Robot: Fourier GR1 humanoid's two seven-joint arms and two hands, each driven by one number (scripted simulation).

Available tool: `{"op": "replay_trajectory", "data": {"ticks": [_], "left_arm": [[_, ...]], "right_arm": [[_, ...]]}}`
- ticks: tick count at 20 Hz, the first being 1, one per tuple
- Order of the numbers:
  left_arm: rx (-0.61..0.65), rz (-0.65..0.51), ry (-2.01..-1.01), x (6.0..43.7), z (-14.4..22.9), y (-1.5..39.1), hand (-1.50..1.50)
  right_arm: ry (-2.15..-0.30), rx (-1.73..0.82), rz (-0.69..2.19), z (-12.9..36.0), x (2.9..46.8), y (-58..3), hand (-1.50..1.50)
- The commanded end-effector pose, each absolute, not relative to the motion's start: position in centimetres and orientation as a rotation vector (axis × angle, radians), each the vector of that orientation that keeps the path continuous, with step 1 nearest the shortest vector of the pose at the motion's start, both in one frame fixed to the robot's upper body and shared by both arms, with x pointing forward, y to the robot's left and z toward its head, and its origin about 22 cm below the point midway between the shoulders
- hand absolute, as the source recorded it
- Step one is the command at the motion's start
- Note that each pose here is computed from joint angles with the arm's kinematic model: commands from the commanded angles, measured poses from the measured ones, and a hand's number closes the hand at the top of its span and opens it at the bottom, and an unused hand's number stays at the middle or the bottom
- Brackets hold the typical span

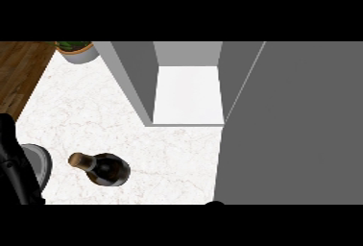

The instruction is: Pick up the wine, place it into the cabinet and close the cabinet

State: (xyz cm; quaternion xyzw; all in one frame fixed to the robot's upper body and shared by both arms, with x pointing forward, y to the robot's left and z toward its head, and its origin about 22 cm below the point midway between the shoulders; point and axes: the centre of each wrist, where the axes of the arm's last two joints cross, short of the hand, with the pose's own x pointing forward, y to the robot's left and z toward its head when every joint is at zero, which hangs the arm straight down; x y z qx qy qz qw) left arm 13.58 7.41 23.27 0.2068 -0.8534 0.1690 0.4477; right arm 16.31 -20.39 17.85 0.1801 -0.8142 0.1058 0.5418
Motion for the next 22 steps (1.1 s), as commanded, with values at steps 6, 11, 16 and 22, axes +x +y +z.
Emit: {"op": "replay_trajectory", "data": {"ticks": [6,11,16,22], "left_arm": [[0.523,0.394,-1.914,13.0,24.3,8.7,-1.50],[0.525,0.409,-1.865,14.5,24.1,8.6,-1.50],[0.528,0.425,-1.820,15.3,22.5,8.9,-1.50],[0.539,0.453,-1.767,15.8,21.0,10.6,-1.50]], "right_arm": [[-1.953,0.373,0.234,19.5,15.2,-21.0,-1.50],[-1.945,0.353,0.226,18.9,14.5,-20.6,-1.50],[-1.980,0.308,0.239,19.4,15.0,-21.5,-1.50],[-2.010,0.280,0.223,18.9,15.3,-22.5,-1.50]]}}
